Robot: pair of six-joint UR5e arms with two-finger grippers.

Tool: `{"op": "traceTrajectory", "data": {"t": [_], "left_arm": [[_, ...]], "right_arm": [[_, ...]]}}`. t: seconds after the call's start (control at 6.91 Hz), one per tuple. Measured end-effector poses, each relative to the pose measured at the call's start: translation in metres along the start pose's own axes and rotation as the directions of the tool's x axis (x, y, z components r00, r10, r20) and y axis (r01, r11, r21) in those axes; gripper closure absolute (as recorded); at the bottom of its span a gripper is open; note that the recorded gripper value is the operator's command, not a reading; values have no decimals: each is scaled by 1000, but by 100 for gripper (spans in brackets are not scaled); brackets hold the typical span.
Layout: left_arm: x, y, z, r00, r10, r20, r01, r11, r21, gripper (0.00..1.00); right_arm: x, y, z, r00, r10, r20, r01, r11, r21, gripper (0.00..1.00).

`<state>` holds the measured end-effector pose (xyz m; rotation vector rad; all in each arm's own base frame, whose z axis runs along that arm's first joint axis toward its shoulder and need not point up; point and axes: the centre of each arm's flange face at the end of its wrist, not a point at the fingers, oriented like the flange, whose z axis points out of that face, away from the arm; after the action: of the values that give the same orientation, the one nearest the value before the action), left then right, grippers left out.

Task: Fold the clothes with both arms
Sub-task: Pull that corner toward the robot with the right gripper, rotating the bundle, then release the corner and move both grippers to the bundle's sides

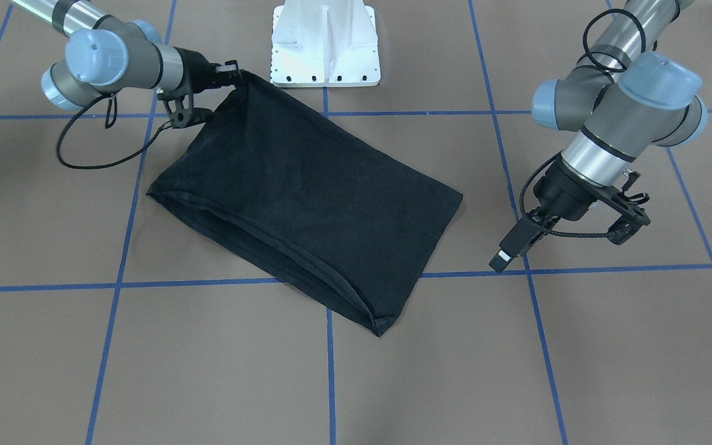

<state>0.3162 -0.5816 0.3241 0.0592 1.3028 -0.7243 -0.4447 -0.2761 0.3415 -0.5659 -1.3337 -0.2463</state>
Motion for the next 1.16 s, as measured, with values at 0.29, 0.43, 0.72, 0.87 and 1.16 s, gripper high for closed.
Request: {"op": "traceTrajectory", "data": {"t": [0.29,0.43,0.72,0.87,1.16], "left_arm": [[-5,0,1,1000,-1,7,1,1000,0,0],[-6,1,2,1000,0,8,0,1000,-3,0],[-4,6,1,1000,5,3,-5,1000,-16,0],[2,15,-2,1000,16,-12,-16,999,-28,0],[2,59,-11,998,50,-37,-54,995,-90,0]], "right_arm": [[-9,13,21,1000,-22,0,22,999,-50,0],[-13,16,24,1000,-28,2,28,998,-62,0],[-25,11,16,999,-43,18,44,998,-47,0],[-35,2,3,998,-53,33,53,999,-12,0],[-41,-27,-57,996,-60,61,53,992,119,0]]}}
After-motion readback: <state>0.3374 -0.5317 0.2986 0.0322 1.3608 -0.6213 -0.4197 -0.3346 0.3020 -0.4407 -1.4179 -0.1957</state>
